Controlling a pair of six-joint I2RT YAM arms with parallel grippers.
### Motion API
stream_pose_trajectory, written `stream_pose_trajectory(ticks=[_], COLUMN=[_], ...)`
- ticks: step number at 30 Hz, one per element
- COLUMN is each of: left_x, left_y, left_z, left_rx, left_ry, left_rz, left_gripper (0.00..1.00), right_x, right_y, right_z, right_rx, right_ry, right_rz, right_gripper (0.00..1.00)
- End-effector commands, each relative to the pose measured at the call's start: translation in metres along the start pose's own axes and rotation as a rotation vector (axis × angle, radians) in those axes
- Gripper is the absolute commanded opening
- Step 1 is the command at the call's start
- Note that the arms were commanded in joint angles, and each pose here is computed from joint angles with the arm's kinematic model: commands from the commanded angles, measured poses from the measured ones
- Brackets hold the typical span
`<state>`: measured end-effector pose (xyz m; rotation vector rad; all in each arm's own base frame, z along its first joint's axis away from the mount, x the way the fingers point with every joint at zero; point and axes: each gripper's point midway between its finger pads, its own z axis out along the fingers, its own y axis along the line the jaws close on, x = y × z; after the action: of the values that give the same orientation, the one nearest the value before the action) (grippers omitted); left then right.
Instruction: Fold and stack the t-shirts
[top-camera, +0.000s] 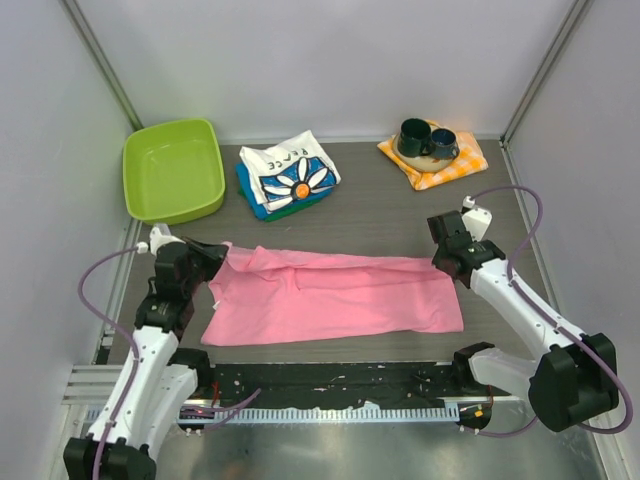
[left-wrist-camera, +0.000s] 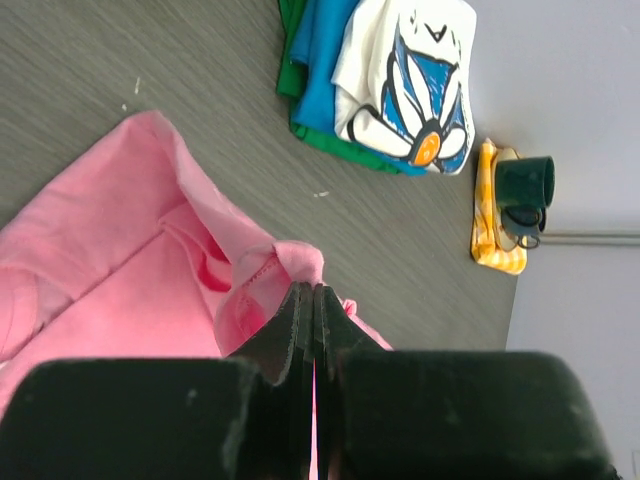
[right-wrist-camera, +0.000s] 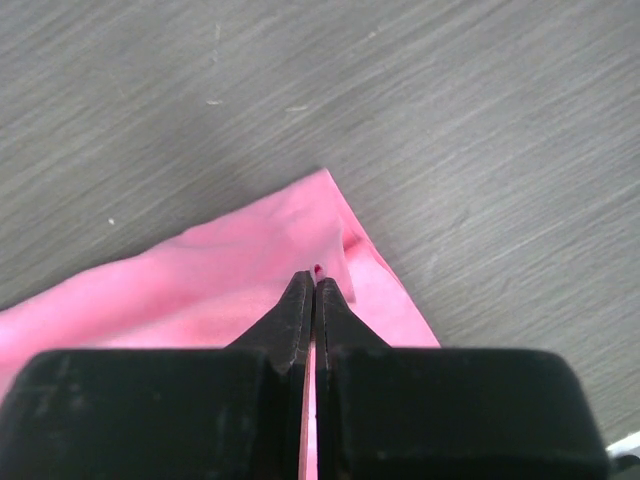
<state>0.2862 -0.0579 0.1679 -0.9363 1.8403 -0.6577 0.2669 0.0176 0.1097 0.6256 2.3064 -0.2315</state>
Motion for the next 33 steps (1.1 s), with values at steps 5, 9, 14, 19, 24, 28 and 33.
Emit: stream_pose_trajectory(ticks=[5,9,14,19,24,28,33], left_x=[0.027,0.033,0.046,0.050,0.048,0.046,0.044], left_y=[0.031,0.043,0.047,0.048,0.044,0.046,0.040], left_z=[-0.048,-0.068,-0.077,-0.082,-0.094,-0.109,-0.114], left_rx=[-0.035,-0.044,-0.036,-0.051,-0.051,-0.061,-0.041], left_ry=[0.085,0.093,0.131,0.152,0.160,0.162,0.165], left_rz=[0.012,0.019,0.000,-0.004,-0.005,-0.001,0.007], left_gripper=[0.00,0.00,0.00,0.00,0.00,0.09,1.00], right_x=[0.017,0.021,0.025,0.029,0.027,0.025,0.009], right_y=[-0.016,-0.021,-0.023,-0.028,-0.025,-0.025,-0.021], right_z=[0.001,0.007,0.011,0.011,0.011,0.011,0.008], right_rx=[0.068,0.109,0.132,0.153,0.150,0.157,0.152], right_ry=[0.043,0.051,0.061,0.070,0.071,0.072,0.018], right_rz=[-0.001,-0.008,-0.010,-0.011,-0.013,-0.016,0.003], right_gripper=[0.01,0.01,0.01,0.01,0.01,0.36,0.92])
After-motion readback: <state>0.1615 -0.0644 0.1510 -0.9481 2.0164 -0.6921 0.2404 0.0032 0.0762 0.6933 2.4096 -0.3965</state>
